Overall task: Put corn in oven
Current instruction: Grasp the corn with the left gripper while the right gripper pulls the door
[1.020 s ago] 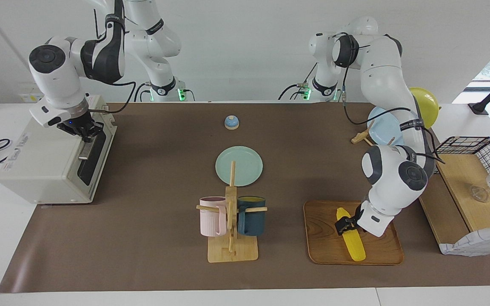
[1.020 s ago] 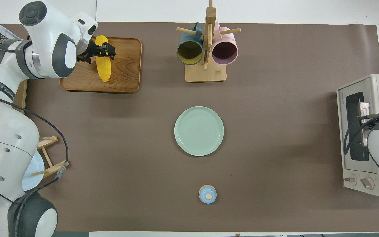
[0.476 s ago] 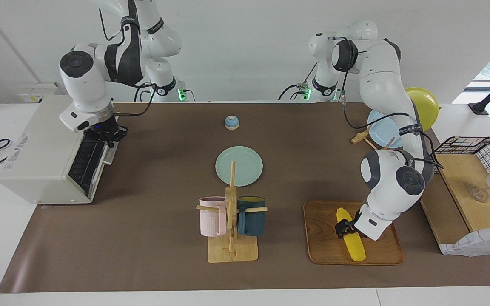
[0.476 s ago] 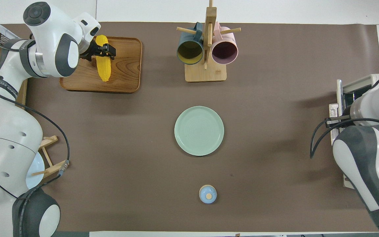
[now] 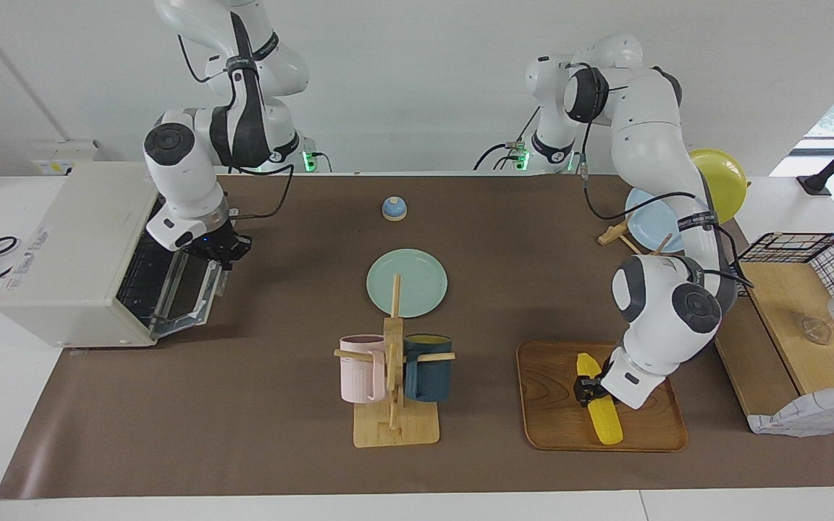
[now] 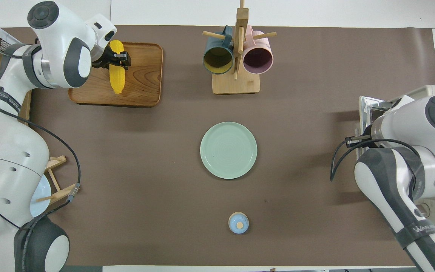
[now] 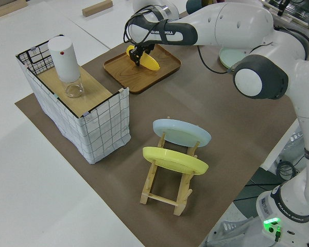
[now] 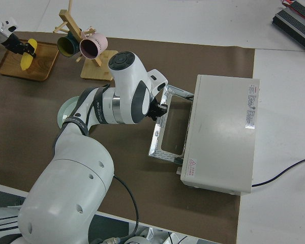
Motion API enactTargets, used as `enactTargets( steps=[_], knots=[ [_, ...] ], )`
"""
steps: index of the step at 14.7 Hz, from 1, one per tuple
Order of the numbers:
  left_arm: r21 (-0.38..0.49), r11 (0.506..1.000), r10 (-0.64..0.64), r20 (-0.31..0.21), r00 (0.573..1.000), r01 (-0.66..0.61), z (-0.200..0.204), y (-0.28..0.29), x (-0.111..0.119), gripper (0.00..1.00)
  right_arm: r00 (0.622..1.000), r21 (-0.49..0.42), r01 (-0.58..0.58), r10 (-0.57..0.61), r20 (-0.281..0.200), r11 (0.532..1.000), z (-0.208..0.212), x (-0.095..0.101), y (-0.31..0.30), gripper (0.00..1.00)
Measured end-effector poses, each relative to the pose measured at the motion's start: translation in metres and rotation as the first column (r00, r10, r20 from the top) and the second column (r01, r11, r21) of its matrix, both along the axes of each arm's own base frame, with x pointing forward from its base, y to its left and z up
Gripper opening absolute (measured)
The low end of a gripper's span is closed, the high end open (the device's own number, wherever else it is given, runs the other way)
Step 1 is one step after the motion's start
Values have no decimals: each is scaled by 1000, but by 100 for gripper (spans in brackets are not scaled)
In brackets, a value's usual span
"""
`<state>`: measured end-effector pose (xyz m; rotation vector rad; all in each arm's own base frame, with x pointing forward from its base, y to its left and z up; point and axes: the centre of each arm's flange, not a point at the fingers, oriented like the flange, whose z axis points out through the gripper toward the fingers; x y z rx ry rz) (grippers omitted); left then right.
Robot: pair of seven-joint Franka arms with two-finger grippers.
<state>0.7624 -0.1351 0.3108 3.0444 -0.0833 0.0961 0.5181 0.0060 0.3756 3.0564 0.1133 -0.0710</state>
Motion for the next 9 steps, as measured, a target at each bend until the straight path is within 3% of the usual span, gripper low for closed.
enactTargets(
  steps=[4,6,9],
  knots=[
    [-21,1000,3,-32,999,-4,73,-3,-17,54,999,10,-11,10,35,1000,-29,-6,8,1],
    [-23,999,48,-42,998,-49,118,-11,-45,54,999,14,-13,13,42,1000,-44,-7,10,1],
    [-23,995,91,-65,994,-93,162,-52,-106,54,999,15,-15,15,33,1000,-60,-6,11,1]
  ],
)
